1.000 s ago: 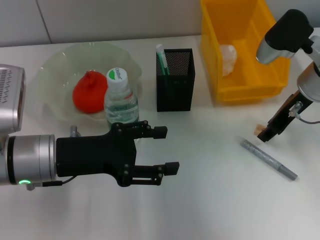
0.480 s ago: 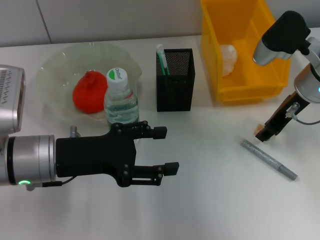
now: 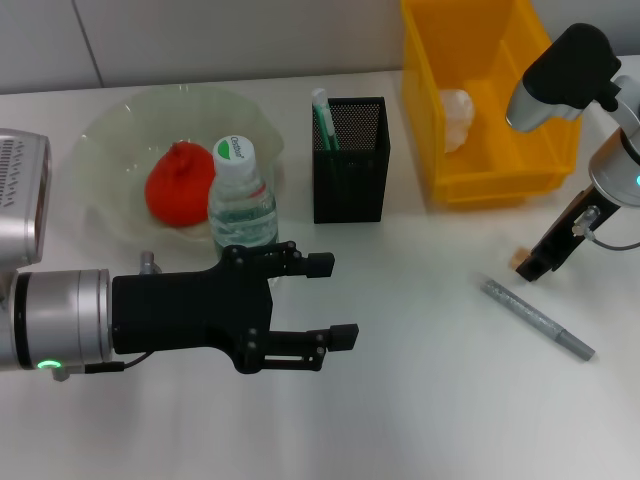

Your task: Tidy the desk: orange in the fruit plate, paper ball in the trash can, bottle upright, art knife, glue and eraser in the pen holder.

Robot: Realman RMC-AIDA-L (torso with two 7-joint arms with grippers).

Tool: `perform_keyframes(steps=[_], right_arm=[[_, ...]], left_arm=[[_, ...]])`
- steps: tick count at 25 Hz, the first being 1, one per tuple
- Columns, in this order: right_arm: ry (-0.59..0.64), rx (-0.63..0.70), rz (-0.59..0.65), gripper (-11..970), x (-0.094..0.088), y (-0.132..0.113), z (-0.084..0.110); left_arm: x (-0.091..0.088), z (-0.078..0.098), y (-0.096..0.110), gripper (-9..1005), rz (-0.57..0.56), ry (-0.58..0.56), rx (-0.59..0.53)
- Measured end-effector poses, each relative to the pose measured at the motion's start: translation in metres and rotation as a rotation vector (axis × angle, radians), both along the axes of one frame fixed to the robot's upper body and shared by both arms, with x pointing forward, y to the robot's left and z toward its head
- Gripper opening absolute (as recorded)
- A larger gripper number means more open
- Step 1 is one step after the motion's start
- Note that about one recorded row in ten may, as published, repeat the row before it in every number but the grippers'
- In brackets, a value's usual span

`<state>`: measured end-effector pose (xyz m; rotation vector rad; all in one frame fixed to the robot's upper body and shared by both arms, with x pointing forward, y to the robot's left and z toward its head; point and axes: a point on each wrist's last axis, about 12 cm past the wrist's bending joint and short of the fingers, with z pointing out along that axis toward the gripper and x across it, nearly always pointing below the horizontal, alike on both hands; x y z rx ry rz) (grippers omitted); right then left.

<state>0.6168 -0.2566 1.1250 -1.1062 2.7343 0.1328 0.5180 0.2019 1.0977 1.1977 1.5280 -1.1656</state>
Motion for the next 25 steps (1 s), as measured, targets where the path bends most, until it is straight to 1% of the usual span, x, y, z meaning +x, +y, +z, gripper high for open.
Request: perform_keyframes(steps=[12,14,17,18,19,23,25], right_arm=[[-0.023,0.002,-0.019,239,0.004,0.002,0.005],[-0.042,0.006,-0.021,239,0.005,0.002,0.008],[-0.085,0.024,-0.03,239,0.003,0.001,0.015],[-0.13,0.056,-0.031,239,0.002,0.001,0.023],[-0.13,0.056,-0.031,239,0.002,0.001,0.023],[-0.216,0.15,-0.029,239,-0.002,0.0,0.04],[-0.232,0.169,-0.026,239,-0.003,-0.001,0.042]], left_arm=[[0.0,0.0,0.0,802,-0.002,-0.013,-0.001],[0.0,0.0,0.0,802,-0.002,-0.013,-0.001],[0.0,0.0,0.001,802,-0.001,-0.012,-0.001],[0.0,0.0,0.001,802,0.0,-0.012,0.0],[0.0,0.0,0.001,802,0.0,-0.012,0.0],[0.0,0.0,0.002,802,0.003,-0.012,-0.001],[0.0,0.0,0.002,802,0.003,-0.012,0.0]])
